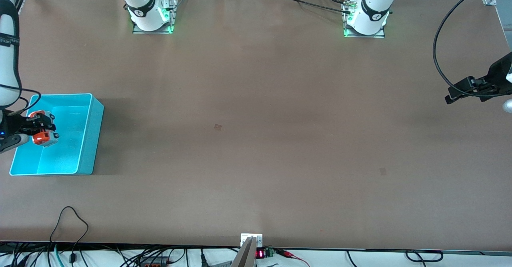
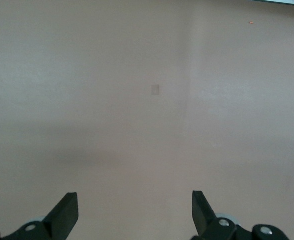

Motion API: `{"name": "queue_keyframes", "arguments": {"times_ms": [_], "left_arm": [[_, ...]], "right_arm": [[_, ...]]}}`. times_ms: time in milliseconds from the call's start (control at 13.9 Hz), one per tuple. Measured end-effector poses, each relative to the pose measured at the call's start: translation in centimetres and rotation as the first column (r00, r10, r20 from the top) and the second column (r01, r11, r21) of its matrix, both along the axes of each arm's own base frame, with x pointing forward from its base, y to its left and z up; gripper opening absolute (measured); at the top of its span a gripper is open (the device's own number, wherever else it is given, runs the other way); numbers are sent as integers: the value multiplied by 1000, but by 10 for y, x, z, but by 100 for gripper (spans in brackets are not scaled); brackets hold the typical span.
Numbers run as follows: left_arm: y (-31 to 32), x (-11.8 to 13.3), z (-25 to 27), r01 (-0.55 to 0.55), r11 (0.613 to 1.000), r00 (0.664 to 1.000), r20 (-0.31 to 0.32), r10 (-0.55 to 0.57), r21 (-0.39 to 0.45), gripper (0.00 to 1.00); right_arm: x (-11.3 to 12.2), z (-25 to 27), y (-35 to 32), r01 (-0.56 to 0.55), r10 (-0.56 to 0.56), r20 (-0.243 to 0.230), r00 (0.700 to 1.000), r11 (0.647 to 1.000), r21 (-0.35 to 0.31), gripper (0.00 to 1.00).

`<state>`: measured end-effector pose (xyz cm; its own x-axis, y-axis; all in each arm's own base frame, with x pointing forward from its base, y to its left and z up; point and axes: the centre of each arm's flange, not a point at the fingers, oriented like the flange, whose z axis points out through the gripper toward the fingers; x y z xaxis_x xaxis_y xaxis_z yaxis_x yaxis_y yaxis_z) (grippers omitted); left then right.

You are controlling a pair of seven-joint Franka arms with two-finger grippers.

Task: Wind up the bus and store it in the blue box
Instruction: 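Lift the bus with the right gripper over the cyan box, then lower the bus into the cyan box and open the right gripper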

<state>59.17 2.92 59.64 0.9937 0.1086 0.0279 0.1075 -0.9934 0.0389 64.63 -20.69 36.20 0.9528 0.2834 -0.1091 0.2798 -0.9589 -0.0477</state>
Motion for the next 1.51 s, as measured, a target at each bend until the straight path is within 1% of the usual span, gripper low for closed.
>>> {"name": "queue_keyframes", "arguments": {"times_ms": [144, 216, 360, 503, 647, 719, 935, 1223, 1510], "left_arm": [[0, 0, 0, 0, 1000, 1000, 4, 0, 0, 100], [0, 1, 0, 1, 1000, 1000, 5, -1, 0, 100], [-2, 1, 1, 6, 1000, 1000, 6, -6, 0, 100], [-5, 1, 0, 12, 1000, 1000, 4, -12, 0, 100], [-4, 0, 0, 12, 1000, 1000, 2, -12, 0, 100], [-4, 0, 0, 11, 1000, 1000, 1, -11, 0, 100], [-3, 0, 0, 10, 1000, 1000, 0, -10, 0, 100], [-1, 0, 0, 6, 1000, 1000, -1, -6, 0, 100], [0, 0, 0, 4, 1000, 1000, -1, -4, 0, 100]], "right_arm": [[-1, -22, -3, 129, -130, -36, 991, 991, -19, 55], [-3, -38, -8, 195, -197, -60, 979, 980, -31, 55], [-9, -71, -21, 310, -315, -107, 943, 949, -59, 55], [-13, -98, -27, 366, -375, -142, 916, 927, -82, 55], [-16, -120, -28, 377, -388, -169, 906, 921, -95, 55], [-16, -128, -29, 376, -388, -173, 905, 921, -100, 55], [-14, -144, -32, 357, -374, -152, 915, 925, -130, 55], [-12, -152, -37, 317, -342, -130, 931, 931, -179, 55], [-10, -159, -38, 285, -309, -121, 943, 941, -183, 56]]}}
